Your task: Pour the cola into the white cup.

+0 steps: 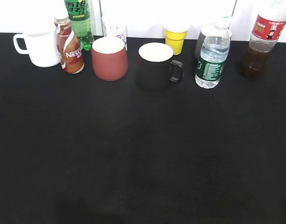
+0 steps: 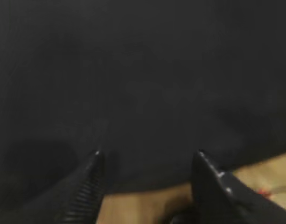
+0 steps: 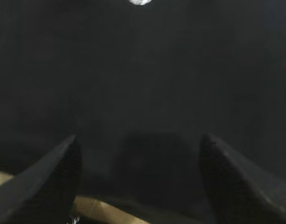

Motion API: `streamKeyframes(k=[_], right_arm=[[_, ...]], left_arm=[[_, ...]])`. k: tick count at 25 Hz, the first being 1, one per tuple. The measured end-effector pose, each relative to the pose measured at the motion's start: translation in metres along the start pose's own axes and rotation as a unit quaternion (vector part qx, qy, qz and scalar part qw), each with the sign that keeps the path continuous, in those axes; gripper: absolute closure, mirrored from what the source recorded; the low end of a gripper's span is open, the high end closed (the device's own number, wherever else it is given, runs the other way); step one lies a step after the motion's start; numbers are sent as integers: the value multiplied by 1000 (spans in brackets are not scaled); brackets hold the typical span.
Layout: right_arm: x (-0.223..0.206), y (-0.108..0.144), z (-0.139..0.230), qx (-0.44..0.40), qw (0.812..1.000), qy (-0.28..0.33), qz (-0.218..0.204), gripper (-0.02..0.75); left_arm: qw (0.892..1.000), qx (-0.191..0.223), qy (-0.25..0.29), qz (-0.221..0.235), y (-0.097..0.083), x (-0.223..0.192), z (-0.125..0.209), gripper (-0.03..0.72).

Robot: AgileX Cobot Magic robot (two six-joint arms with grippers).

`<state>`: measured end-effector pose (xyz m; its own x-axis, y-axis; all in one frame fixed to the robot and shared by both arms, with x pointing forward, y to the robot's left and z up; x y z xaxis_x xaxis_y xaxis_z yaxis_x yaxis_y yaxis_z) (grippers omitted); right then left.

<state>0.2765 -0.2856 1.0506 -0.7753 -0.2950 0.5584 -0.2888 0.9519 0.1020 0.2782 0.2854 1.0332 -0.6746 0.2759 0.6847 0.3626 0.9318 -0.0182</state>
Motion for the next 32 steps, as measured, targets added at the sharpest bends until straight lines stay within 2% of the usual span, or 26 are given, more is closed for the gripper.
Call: streamKeyframes(k=[1,4,7,19,21,24,25,28,32], right_arm=[[-7,-1,11,7,1000,10,0,146],[-16,0,12,20,1000,-6,-6,146],[-16,1,10,21,1000,-10,-10,146],[-16,1,10,20,1000,-12,-7,146],[-15,-3,10,-4,999,-18,29,146],[-10,-13,11,-68,989,-43,128,146],[-5,-14,12,-77,985,-59,146,146],[2,-12,16,-77,981,-90,154,146],[3,-12,16,-77,981,-91,155,146]], left_arm=[[1000,-9,-8,0,0,-2,-1,255],[999,-14,-42,0,0,-11,-8,255],[999,-20,-47,10,-3,-12,-8,255],[998,-15,-53,3,-2,-11,-7,258],[997,13,-72,-31,2,-6,-5,258],[989,50,-113,-87,7,5,0,258],[985,61,-125,-104,7,9,2,258],[977,76,-150,-132,7,15,6,258],[977,76,-150,-132,7,15,6,258]])
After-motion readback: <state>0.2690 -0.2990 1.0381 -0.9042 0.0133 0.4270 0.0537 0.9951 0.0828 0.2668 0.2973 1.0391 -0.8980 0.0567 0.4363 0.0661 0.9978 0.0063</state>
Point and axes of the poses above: a point on each arm's last joint axis where the gripper is mounted, x pointing back along that axis away from the gripper, y along the wrist's bending axis when the last joint is at zero, z = x × y, the point moved 4 cm from there along -x, pointing out along that axis toward the gripper, and after that the axes turned 3 degrees about -x, right-handed, at the moved point
